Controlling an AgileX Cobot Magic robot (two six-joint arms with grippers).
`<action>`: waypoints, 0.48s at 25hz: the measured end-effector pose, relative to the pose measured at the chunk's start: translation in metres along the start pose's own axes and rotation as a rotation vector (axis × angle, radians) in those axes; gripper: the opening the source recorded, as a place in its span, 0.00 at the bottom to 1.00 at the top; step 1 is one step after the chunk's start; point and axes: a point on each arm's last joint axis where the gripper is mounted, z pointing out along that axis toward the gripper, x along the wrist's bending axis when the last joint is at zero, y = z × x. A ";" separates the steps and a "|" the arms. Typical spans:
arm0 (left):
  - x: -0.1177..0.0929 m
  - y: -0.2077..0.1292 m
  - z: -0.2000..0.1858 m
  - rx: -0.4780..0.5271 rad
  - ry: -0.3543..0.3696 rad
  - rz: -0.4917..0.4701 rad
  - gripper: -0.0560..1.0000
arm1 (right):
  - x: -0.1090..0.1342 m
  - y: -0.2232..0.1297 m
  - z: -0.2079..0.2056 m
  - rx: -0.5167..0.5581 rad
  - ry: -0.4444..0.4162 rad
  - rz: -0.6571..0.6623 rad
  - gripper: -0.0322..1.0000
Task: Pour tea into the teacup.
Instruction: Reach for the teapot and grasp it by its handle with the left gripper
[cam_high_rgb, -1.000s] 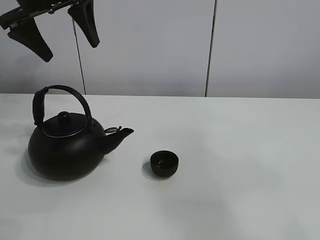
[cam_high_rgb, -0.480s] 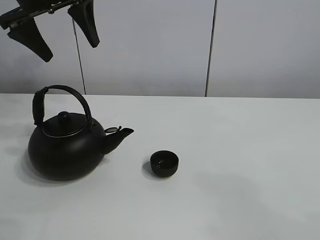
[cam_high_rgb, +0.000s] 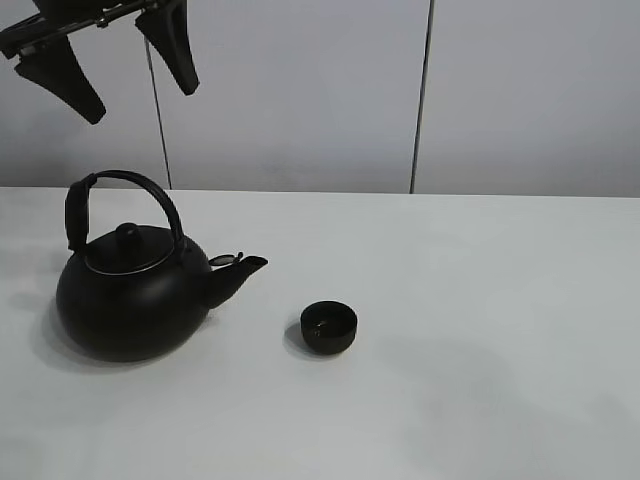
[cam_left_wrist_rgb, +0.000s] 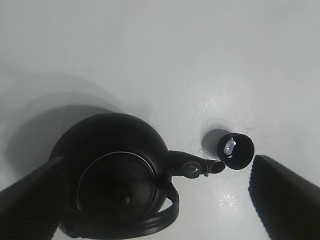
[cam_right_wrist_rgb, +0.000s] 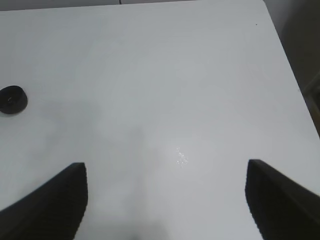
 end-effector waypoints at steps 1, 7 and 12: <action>0.000 0.000 0.000 0.000 0.000 0.000 0.71 | 0.000 0.000 0.000 -0.002 0.000 0.000 0.60; 0.000 0.000 0.000 0.000 0.000 0.000 0.71 | 0.000 0.001 0.000 -0.008 0.000 0.000 0.60; 0.000 0.000 0.000 -0.004 0.000 0.000 0.71 | 0.000 0.001 0.000 -0.010 0.000 0.000 0.60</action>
